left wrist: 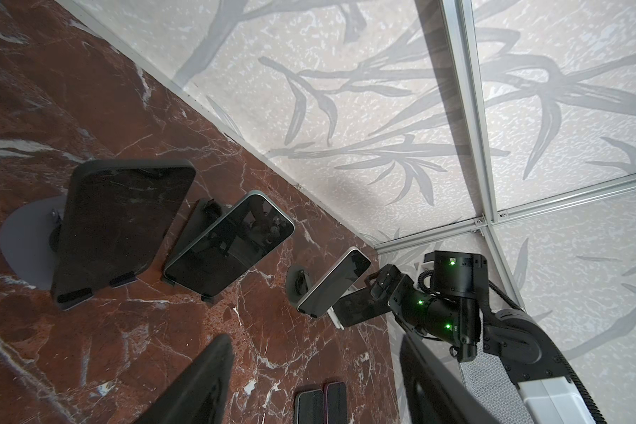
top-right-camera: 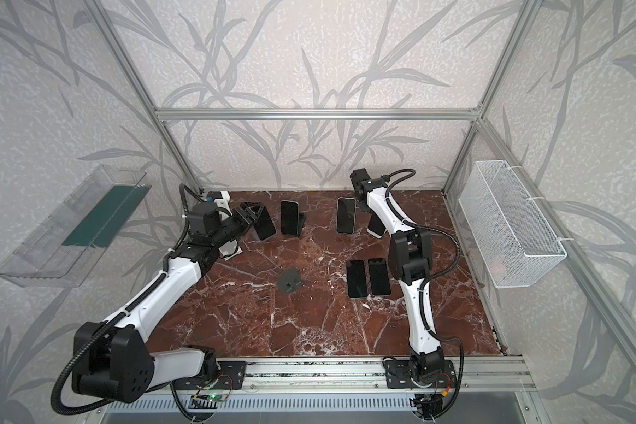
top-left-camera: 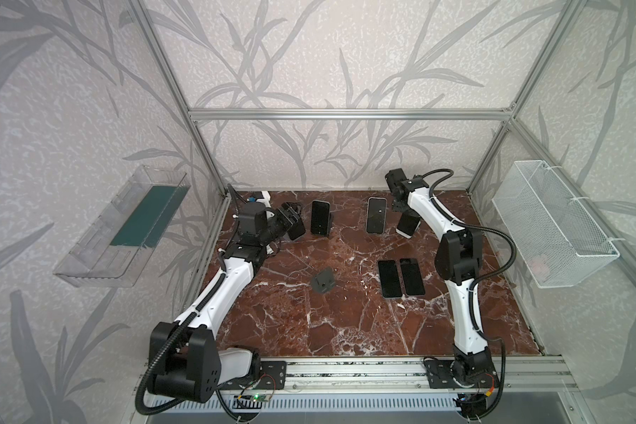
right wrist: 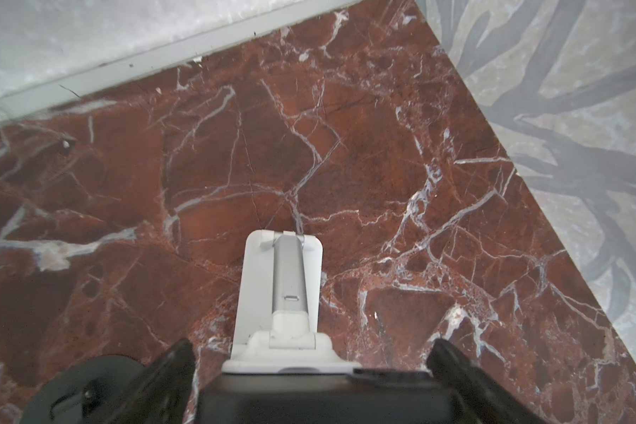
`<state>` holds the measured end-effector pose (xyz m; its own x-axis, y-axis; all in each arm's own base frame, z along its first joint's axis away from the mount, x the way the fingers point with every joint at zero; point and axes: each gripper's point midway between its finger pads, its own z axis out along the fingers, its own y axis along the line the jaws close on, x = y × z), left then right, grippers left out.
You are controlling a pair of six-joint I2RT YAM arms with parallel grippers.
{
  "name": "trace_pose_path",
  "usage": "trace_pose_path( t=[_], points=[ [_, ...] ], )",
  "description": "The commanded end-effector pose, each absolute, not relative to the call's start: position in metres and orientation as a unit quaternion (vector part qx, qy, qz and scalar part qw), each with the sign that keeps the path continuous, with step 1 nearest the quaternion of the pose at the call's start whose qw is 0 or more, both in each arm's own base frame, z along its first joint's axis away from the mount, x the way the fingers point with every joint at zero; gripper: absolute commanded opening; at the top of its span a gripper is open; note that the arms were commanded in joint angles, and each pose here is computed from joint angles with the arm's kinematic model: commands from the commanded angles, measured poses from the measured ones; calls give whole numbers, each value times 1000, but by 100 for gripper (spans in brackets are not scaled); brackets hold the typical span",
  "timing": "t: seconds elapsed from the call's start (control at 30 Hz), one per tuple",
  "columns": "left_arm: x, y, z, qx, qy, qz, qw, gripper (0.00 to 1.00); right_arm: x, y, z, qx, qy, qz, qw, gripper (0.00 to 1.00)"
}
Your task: Remove the phone from the phone stand
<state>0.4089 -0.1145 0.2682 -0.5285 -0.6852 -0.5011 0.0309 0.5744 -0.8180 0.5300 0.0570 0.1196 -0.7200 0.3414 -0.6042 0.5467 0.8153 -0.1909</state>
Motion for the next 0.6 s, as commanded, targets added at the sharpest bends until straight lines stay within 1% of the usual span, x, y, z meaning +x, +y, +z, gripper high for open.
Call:
trace_pose_path(
  t=[0.0, 0.43, 0.5, 0.57],
  points=[
    [407, -116, 286, -204, 759, -425, 449, 73, 532, 52, 144, 262, 896, -163, 321, 100],
    [407, -116, 285, -205, 758, -427, 448, 73, 541, 54, 130, 272, 892, -131, 335, 96],
    [407, -116, 284, -206, 759, -426, 447, 73, 540, 56, 125, 274, 894, -126, 332, 93],
    [407, -115, 284, -206, 759, -425, 448, 73, 539, 57, 120, 278, 894, -119, 331, 88]
  ],
)
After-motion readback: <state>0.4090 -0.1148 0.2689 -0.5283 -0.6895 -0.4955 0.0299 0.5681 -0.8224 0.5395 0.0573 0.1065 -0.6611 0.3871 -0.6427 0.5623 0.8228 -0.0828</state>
